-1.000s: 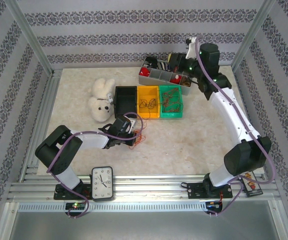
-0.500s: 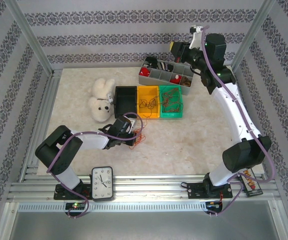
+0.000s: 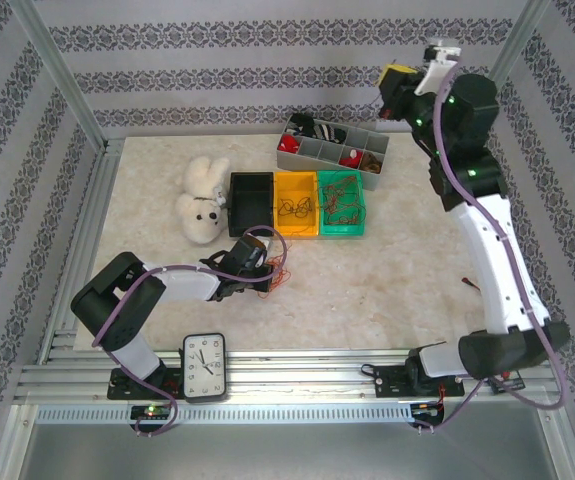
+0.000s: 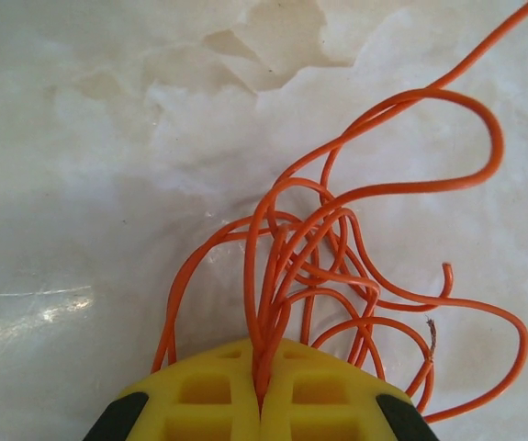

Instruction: Untangle the cables

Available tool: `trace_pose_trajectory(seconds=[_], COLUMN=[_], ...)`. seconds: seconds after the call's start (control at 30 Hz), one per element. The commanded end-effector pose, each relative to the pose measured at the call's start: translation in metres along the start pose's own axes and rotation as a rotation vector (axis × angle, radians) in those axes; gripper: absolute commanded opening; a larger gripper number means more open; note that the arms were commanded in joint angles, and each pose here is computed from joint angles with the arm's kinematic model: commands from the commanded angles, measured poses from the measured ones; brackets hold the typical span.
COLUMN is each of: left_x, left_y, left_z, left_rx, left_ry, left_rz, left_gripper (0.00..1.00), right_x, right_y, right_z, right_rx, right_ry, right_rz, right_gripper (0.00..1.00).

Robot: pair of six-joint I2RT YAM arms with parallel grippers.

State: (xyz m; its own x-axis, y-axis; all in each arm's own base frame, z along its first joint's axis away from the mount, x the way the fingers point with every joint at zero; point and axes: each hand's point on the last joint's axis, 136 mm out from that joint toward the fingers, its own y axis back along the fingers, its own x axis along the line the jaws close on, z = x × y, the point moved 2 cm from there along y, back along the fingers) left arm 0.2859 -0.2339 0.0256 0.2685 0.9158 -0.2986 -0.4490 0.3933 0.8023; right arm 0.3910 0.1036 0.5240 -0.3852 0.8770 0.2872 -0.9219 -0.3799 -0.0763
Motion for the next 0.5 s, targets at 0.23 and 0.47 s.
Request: trace_pose_trajectory(seconds=[0.23,0.47], left_x=[0.075,0.017], left_y=[-0.013,0.002], left_z=[-0.064,-0.019], left_rx=[0.188,0.083], left_ry=[0.017,-0.115], left_rz=[0.322,0.070], left_gripper=[0.00,0.16], right_x=[-0.022,0.012], right_y=[0.050,0.031], right_z=[0.027,-0.015], right_rx=[-0.126,0.012], right_ry=[0.069,0.082], right_rz=[-0.134,0.030], right_gripper=[0.00,0.02])
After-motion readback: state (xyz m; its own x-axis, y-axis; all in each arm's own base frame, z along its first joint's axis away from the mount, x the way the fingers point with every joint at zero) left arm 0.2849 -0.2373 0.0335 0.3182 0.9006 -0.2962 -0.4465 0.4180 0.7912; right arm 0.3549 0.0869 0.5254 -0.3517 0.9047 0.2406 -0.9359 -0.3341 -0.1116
